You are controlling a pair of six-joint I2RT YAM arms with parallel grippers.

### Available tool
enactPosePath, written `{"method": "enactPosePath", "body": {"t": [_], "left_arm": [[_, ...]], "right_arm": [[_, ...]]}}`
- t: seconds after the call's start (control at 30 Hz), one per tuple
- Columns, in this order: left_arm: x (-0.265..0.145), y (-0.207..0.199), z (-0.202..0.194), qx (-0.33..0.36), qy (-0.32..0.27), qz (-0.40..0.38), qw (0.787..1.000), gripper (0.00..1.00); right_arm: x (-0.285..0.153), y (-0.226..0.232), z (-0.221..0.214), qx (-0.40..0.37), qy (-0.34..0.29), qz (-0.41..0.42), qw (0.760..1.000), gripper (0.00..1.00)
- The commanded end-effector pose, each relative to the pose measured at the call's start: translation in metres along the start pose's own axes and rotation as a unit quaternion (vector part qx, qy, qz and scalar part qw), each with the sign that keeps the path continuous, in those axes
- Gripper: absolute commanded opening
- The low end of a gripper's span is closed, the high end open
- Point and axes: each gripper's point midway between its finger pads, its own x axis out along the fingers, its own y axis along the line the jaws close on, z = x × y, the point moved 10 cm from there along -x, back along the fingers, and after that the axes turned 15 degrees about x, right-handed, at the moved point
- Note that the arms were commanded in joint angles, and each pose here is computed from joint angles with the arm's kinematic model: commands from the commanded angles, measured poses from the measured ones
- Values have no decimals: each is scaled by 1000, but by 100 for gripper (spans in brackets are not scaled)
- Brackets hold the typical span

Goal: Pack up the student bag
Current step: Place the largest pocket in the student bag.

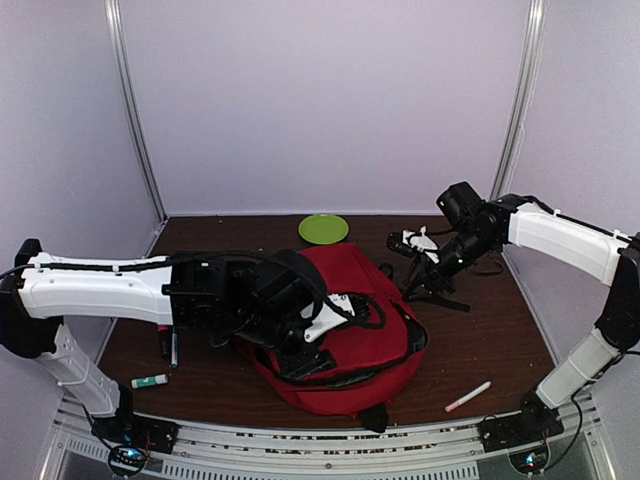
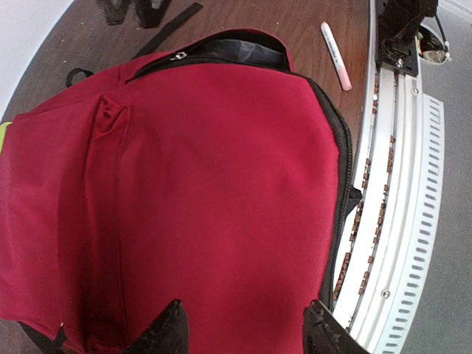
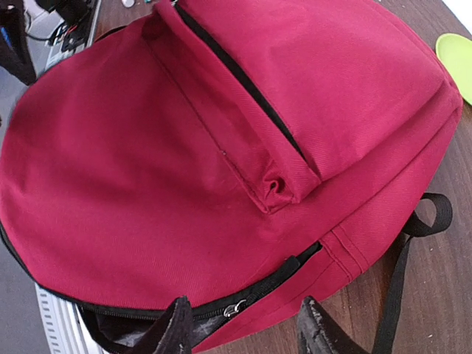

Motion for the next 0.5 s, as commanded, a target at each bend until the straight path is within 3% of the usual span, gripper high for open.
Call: {"method": "enactPosePath", "body": {"t": [0.0, 0.23, 0.37, 0.47], "left_arm": [[-17, 8, -4, -32, -28, 57, 997, 57], [-29, 39, -35, -163, 0, 158, 974, 71], [-28, 58, -56, -240, 9, 194, 951, 72], [-22, 62, -56, -251, 3, 201, 947, 71]], "right_arm": [[5, -5, 2, 37, -7, -22, 999, 49], [22, -13, -4, 70, 38, -50, 996, 48], [32, -13, -6, 67, 65, -72, 993, 48], [38, -15, -5, 70, 73, -74, 992, 48]]}}
